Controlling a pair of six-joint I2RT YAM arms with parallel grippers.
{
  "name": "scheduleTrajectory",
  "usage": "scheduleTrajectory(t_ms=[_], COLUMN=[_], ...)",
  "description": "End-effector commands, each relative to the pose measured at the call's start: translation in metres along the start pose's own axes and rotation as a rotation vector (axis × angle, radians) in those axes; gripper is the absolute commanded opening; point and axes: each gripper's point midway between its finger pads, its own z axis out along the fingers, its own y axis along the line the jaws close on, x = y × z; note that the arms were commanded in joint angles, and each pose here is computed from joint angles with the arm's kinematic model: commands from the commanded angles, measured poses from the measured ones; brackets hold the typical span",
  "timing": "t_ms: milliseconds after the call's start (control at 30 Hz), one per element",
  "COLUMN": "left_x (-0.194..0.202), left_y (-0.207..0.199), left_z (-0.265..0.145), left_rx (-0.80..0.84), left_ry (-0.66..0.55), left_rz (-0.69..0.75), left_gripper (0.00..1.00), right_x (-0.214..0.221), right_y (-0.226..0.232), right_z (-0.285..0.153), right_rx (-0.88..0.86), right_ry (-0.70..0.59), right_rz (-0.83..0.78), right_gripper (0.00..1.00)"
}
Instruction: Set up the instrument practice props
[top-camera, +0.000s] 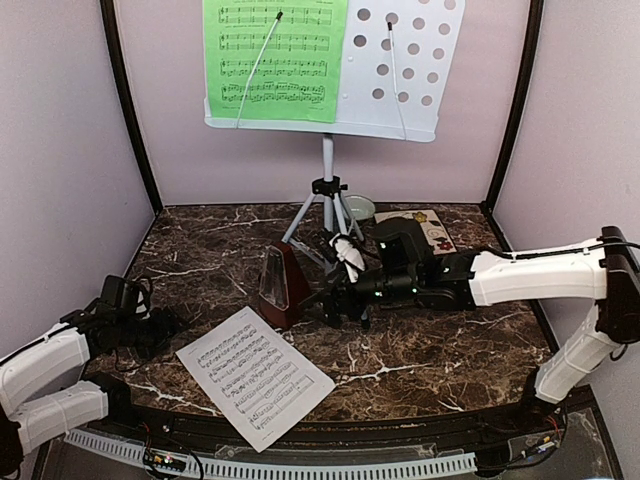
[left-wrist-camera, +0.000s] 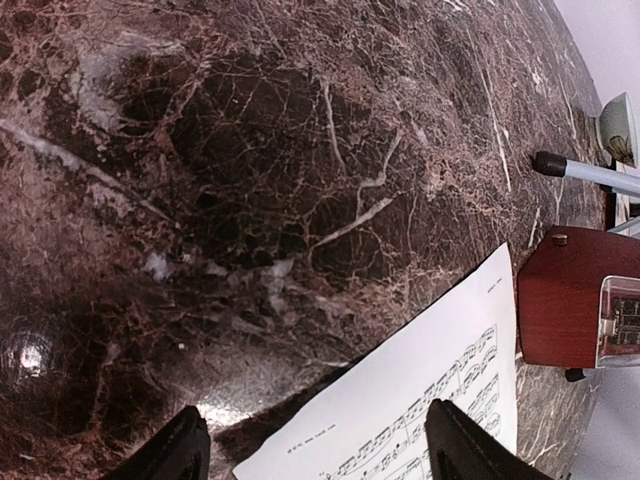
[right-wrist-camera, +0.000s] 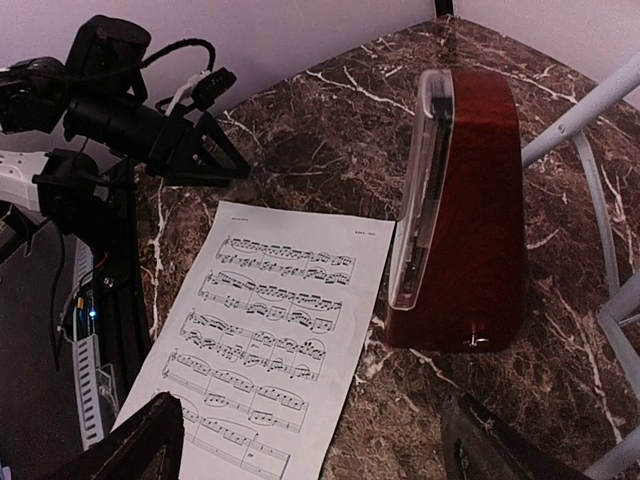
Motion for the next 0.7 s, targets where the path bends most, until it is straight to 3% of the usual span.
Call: scheduleTrajectory(t_ms=[0, 200, 467, 667], left_x=[0.007, 0.016, 0.021, 0.023], left_y=[0.010, 0.010, 0.001, -0.005], left_z=[0.004, 0.011, 0.015, 0.017], left_rx=[-0.011, 0.033, 0.107, 0.150], left_ry=[0.009, 0.033, 0.047, 0.062], left_rz=[-0.045, -0.056, -0.030, -0.019], left_gripper=[0.76, 0.72, 0.62, 0.49], right_x=[0.012, 0.043, 0.077, 0.100], right_y=[0.002, -0.001, 0.000, -0.003], right_z=[0.020, 0.045, 0.072, 0.089], right_rx=[-0.011, -0.001, -0.032, -0.031], right_ry=[0.021, 0.104, 0.190, 0.250], right_rz=[-0.003, -0.002, 0.010, 0.012], right_gripper=[0.89, 0.85, 0.60, 0.52])
